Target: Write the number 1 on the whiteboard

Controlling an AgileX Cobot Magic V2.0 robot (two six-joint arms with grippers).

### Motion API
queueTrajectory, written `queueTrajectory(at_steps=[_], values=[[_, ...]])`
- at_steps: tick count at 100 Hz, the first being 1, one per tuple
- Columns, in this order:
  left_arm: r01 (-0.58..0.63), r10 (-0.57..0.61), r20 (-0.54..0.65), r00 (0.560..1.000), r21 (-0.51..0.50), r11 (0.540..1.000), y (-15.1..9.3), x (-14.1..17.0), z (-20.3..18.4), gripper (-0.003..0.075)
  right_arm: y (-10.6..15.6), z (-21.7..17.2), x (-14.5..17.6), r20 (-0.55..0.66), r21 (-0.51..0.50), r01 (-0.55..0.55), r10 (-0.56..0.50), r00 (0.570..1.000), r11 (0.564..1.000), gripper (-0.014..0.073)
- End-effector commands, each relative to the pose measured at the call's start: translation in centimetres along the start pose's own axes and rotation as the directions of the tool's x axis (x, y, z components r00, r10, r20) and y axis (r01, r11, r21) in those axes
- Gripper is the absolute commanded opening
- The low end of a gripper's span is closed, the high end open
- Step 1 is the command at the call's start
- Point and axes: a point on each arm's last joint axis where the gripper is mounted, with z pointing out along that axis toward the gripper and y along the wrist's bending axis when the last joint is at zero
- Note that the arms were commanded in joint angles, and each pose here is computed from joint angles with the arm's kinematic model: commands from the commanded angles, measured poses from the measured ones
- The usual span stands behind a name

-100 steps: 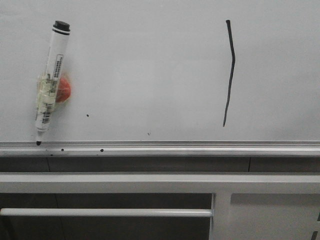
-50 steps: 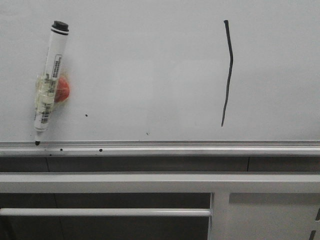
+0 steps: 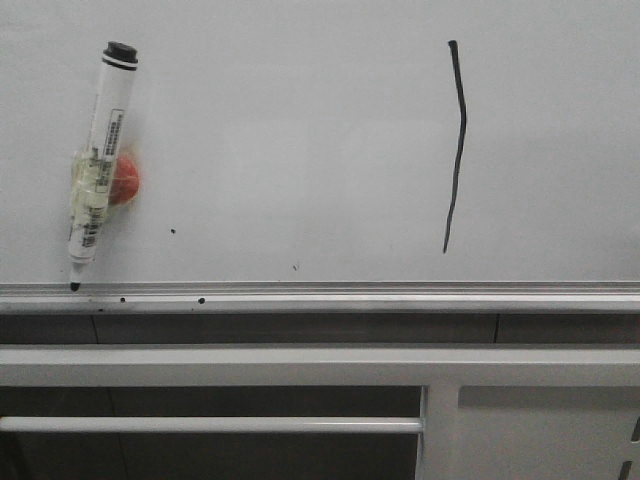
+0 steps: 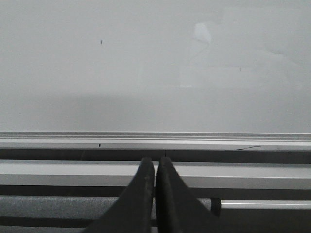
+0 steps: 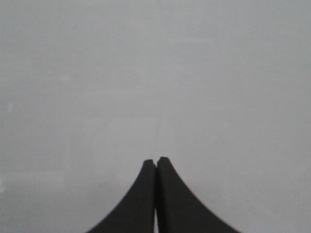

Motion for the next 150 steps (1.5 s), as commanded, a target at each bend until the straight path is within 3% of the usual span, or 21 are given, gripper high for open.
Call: queueTrajectory(at_steps=[1,27,68,150], values=[[0.010,-0.010,0.087,0.996,0.003,1.000,0.0,-0.5,-0.1,-0.0020,-0.2,-0.2,0.7,-0.016,0.040,0.002,-0.001,1.000,0.999,-0.0064],[0.010,-0.010,0.087,0.996,0.003,1.000,0.0,-0.5,-0.1,-0.0020,-0.7,-0.3,2.0,-0.152,0.102,0.020,-0.004,0.988,0.995,-0.0064],[0.010,-0.010,0.087,0.996,0.003,1.000,0.0,-0.5,-0.1,-0.0020,-0.8,-1.0,4.2,-0.403,0.089,0.082,-0.040,0.914,0.993,-0.0064],[0.010,-0.010,0.088,0.996,0.003,1.000,0.0,-0.5,-0.1,-0.0020,-0.7,-1.0,4.2,-0.402,0.090,0.076,-0.034,0.915,0.993,-0.0064]])
